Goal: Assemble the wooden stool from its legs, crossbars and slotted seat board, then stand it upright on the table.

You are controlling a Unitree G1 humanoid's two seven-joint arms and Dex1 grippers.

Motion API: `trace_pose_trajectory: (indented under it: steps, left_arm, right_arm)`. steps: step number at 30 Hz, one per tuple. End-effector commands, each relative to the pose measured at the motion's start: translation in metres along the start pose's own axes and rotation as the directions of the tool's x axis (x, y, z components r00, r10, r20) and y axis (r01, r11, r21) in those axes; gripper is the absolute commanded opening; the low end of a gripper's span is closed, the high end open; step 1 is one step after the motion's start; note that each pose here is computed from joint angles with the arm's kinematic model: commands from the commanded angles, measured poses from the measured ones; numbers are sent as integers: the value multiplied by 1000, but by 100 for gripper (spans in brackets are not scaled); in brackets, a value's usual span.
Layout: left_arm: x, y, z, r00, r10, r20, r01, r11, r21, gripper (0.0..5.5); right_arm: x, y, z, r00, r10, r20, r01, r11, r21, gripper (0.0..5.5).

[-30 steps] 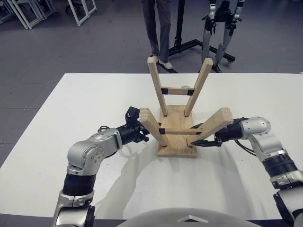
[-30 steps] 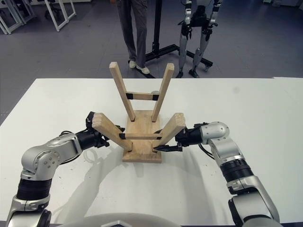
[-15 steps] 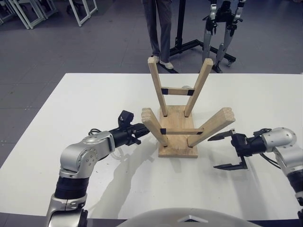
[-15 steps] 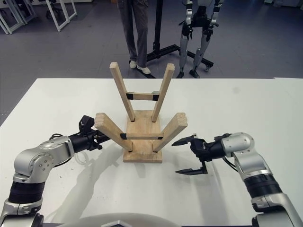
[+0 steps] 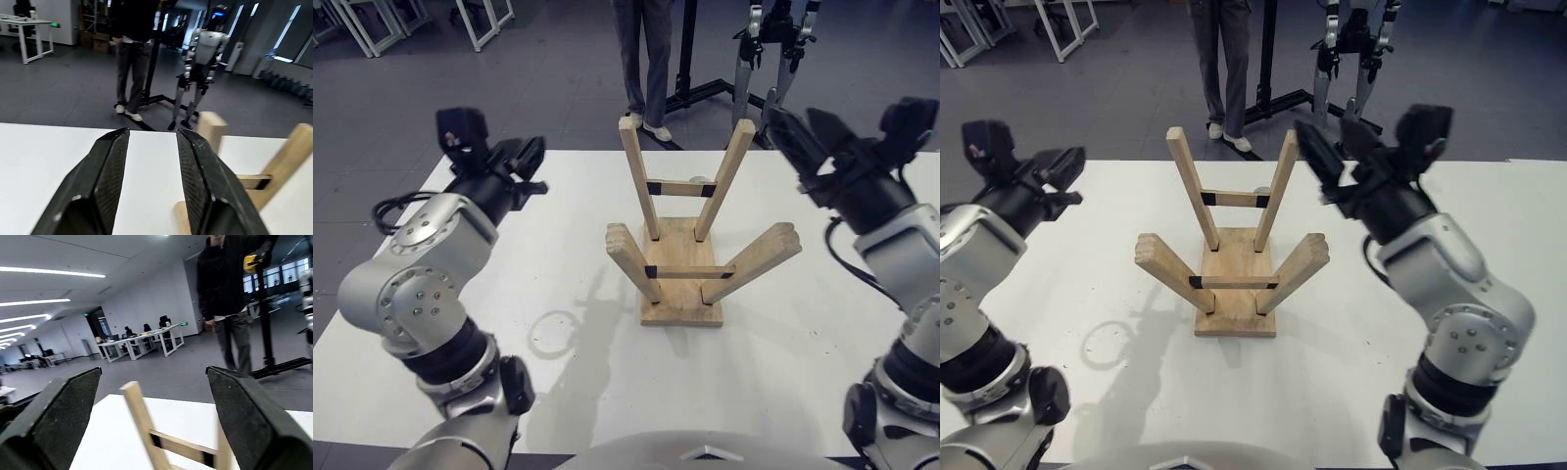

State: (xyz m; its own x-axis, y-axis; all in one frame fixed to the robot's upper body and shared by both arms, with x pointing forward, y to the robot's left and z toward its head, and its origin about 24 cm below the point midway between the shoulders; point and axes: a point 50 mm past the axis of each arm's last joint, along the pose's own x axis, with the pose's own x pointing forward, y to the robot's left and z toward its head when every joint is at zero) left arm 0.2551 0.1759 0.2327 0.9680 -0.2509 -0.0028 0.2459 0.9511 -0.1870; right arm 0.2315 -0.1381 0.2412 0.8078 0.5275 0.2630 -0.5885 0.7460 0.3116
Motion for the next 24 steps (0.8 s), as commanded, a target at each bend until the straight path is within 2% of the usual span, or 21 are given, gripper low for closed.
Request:
trace_pose_trajectory:
  steps: [1,2,4,6,7,8,10,12,13,15,18,22,24]
  left_arm:
    - [3,-31,4,992,-125,-28,124,992,-7,180]
    - [4,-33,3,990,-132,-38,132,991,-10,180]
    - [4,-33,3,991,-124,-50,123,992,-13,180]
    - [4,-32,4,991,-120,-50,120,993,-16,180]
    - [3,-32,4,992,-118,-51,118,993,-15,180]
    - [3,-31,3,992,-116,-53,115,993,-14,180]
    - [2,-30,3,992,-110,-55,109,994,-14,180]
    - [3,-29,3,992,-111,-57,110,994,-16,180]
    - [4,-30,4,992,-115,-59,114,993,-18,180]
    - [6,-31,3,991,-121,-63,120,993,-22,180]
    - [7,-31,1,990,-117,-72,115,993,-30,180]
    - [6,-31,-3,991,-103,-81,100,994,-39,180]
    - [6,-32,-1,992,-108,-65,105,994,-41,180]
  right_arm:
    - [0,18,-6,997,32,-68,-28,998,63,394]
    - [1,21,2,999,42,-35,-40,997,59,394]
    - [7,23,36,991,51,122,-50,999,-9,394]
    - [7,28,82,938,62,341,-40,997,-72,394]
    - [4,32,98,910,80,407,-47,995,-91,394]
    - [1,34,100,912,91,400,-55,993,-100,394]
    - [-9,25,50,992,47,116,-41,997,-60,394]
    - [-37,16,-21,969,4,-248,-6,1000,-8,394]
    - [-52,10,-46,933,-35,-359,40,999,6,394]
    - [-65,5,-65,907,-85,-412,104,994,24,394]
    - [-48,1,-49,956,-80,-281,87,996,12,394]
    - [-7,15,8,1000,24,10,-24,1000,4,394]
    - [2,20,31,995,35,97,-36,999,15,394]
